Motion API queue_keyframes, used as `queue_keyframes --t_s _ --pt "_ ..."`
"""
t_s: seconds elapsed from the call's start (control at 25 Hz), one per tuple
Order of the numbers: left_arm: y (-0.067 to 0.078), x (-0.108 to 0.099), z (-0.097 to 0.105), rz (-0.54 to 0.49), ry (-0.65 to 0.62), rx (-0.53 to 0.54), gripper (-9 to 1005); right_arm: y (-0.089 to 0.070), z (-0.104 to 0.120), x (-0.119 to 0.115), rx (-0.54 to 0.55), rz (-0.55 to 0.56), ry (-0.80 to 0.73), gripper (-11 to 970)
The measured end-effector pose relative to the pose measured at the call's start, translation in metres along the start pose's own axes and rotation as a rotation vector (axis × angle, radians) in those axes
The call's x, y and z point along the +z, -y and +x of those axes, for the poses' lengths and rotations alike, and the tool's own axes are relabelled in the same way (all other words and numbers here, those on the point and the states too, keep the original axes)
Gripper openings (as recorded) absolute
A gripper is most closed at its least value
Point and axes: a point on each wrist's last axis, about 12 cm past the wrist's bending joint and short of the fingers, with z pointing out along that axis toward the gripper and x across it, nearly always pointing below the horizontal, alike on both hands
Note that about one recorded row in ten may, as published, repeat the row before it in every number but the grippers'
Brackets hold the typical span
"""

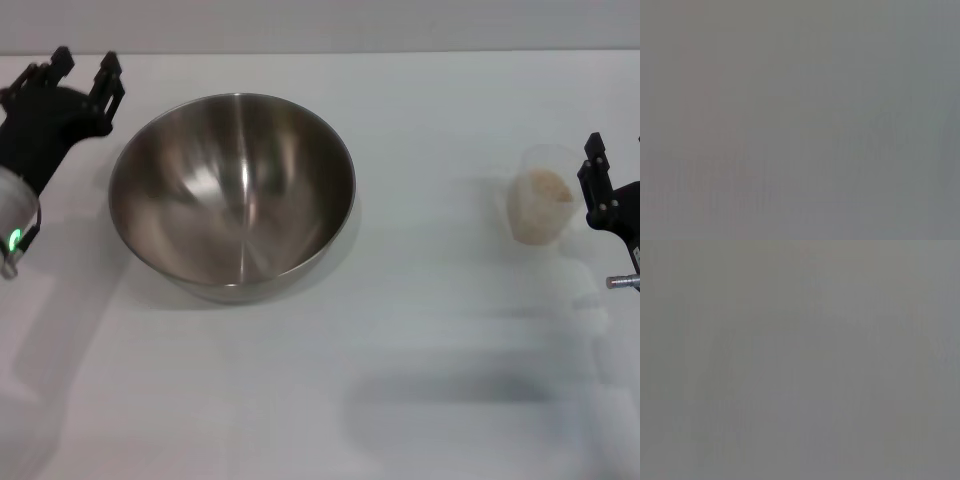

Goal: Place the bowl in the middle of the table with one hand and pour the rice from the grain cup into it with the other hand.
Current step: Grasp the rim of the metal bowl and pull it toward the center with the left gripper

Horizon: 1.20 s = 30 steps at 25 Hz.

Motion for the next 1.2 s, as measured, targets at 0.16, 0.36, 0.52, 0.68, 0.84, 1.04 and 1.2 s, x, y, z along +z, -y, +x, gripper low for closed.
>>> queue_keyframes --t_s 0.16,0.36,0.52,0.68,0.84,1.04,1.2 --pt "0.005 0.009 -0.034 -0.008 -0.075 0.015 516 0.000 0.000 0.001 0.000 -0.001 0.001 546" --pt "0.006 0.013 -0.057 -0.032 -0.215 0.034 517 0.001 -0.001 0.002 -0.007 -0.003 0.005 546" --pt "0.008 0.014 -0.069 -0.070 -0.387 -0.004 519 0.001 -0.001 0.003 -0.008 -0.004 0.006 546" --pt "0.013 0.015 -0.080 -0.072 -0.562 -0.021 520 0.000 -0.002 0.004 -0.008 -0.005 0.012 545" --pt "0.023 0.018 -0.085 -0.033 -0.682 -0.022 517 0.000 -0.002 0.004 -0.008 -0.005 0.017 545" --pt "0.025 0.019 -0.085 -0.017 -0.742 -0.019 512 -0.001 -0.002 0.004 -0.012 -0.013 0.019 545" --pt "0.028 0.019 -0.087 -0.009 -0.765 -0.015 513 -0.001 -0.003 0.004 -0.016 -0.014 0.024 545"
